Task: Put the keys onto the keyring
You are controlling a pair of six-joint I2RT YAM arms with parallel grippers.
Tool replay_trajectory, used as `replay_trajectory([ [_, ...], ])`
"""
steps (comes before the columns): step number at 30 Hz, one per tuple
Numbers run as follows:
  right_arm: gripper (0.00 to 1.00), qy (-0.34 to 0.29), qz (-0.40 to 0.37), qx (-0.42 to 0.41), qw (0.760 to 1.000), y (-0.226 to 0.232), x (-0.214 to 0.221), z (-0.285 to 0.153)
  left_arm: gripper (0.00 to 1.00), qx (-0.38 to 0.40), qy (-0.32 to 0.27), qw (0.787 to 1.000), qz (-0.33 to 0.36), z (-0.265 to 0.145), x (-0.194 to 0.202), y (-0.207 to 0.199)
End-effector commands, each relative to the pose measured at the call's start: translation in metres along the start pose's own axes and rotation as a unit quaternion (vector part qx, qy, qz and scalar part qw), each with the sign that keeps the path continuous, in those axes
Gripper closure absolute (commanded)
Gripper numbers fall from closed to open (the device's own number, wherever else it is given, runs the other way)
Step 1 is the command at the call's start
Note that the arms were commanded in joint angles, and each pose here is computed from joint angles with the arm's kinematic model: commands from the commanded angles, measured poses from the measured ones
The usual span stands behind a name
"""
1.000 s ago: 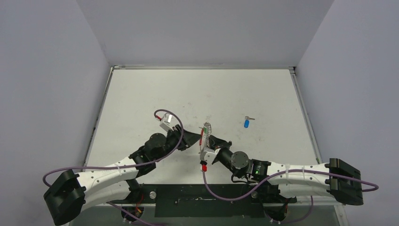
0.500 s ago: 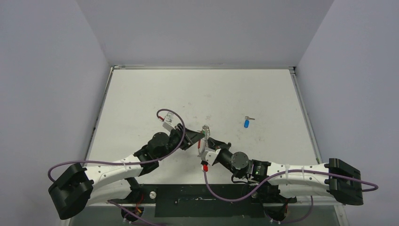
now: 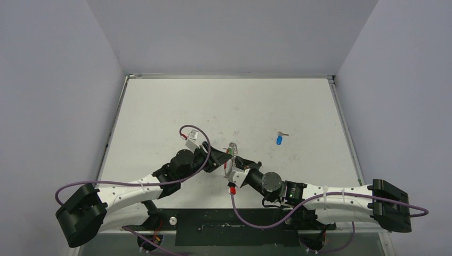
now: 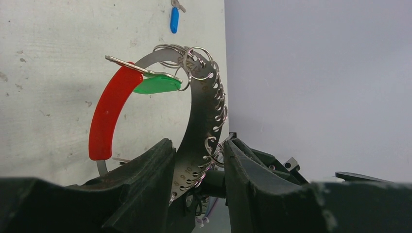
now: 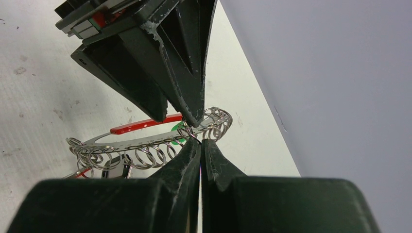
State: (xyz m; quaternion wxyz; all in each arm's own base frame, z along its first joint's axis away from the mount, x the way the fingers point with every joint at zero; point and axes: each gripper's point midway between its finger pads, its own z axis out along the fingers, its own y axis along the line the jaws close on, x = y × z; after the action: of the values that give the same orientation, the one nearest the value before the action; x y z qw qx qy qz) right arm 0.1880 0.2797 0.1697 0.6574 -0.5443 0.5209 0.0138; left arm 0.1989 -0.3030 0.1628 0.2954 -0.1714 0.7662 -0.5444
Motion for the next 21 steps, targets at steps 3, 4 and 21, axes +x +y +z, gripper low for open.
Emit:
replay_trajectory([
  [3,1.00,-0.031,0.021,0.017,0.999,-0.010,-0.017,0.000,0.64,0.043,-0.005,0.999,-0.011,0.002,-0.007,-0.034],
  [4,1.00,-0.030,0.021,0.016,0.999,-0.010,-0.017,0.000,0.65,0.047,-0.004,0.999,-0.014,0.002,-0.007,-0.036],
  [21,1.00,-0.023,0.017,0.002,1.000,-0.003,-0.012,0.000,0.84,0.080,-0.015,0.997,-0.017,-0.001,-0.012,-0.052],
])
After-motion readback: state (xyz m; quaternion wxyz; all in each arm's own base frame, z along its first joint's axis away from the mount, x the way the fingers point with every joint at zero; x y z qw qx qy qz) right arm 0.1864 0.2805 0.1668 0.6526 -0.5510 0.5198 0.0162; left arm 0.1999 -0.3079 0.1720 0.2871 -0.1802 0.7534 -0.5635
